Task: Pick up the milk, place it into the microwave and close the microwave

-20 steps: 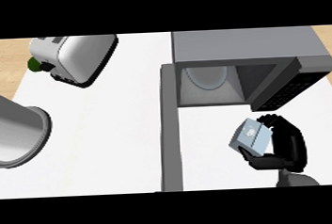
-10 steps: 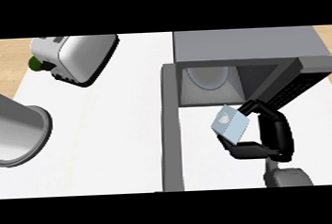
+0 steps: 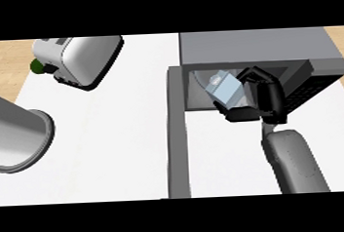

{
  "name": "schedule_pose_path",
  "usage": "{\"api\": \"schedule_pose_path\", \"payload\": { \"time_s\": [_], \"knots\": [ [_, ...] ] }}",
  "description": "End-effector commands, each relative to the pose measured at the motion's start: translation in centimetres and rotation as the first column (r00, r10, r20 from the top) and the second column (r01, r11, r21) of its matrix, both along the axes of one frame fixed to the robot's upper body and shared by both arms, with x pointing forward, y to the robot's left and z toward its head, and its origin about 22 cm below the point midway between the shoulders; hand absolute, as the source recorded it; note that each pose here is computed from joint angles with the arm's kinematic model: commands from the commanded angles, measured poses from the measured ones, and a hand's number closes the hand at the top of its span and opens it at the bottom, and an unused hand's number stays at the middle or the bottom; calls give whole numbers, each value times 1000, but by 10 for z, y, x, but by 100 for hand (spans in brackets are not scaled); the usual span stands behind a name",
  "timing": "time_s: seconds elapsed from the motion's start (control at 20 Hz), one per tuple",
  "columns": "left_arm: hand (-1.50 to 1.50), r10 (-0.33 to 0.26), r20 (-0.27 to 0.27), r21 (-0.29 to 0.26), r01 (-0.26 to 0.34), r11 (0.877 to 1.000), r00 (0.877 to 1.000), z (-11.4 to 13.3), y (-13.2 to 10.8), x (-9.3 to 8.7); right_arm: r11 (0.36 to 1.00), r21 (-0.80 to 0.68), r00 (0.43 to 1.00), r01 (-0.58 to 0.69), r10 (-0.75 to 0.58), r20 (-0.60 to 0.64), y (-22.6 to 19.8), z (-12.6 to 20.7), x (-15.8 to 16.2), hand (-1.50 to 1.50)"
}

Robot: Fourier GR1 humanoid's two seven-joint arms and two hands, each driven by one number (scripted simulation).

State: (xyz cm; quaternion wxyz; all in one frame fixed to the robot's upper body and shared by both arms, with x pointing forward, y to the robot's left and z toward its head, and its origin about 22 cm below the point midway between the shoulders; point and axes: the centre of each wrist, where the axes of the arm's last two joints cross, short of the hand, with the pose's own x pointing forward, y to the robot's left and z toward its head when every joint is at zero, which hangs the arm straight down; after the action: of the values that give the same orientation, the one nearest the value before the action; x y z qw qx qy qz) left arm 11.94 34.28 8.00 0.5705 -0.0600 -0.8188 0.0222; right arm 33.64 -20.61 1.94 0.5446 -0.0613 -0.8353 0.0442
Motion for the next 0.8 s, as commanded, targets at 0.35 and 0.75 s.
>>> {"api": "schedule_pose_path", "payload": {
  "time_s": [0.35,0.75],
  "knots": [
    [-150,-33,-3,7,33,999,999,2,5,10,997,-73,999,-7,4,-36,15,15,55,150],
    [-150,-102,22,6,102,995,995,5,8,21,987,-118,993,110,-104,60,5,23,66,150]
  ]
}}
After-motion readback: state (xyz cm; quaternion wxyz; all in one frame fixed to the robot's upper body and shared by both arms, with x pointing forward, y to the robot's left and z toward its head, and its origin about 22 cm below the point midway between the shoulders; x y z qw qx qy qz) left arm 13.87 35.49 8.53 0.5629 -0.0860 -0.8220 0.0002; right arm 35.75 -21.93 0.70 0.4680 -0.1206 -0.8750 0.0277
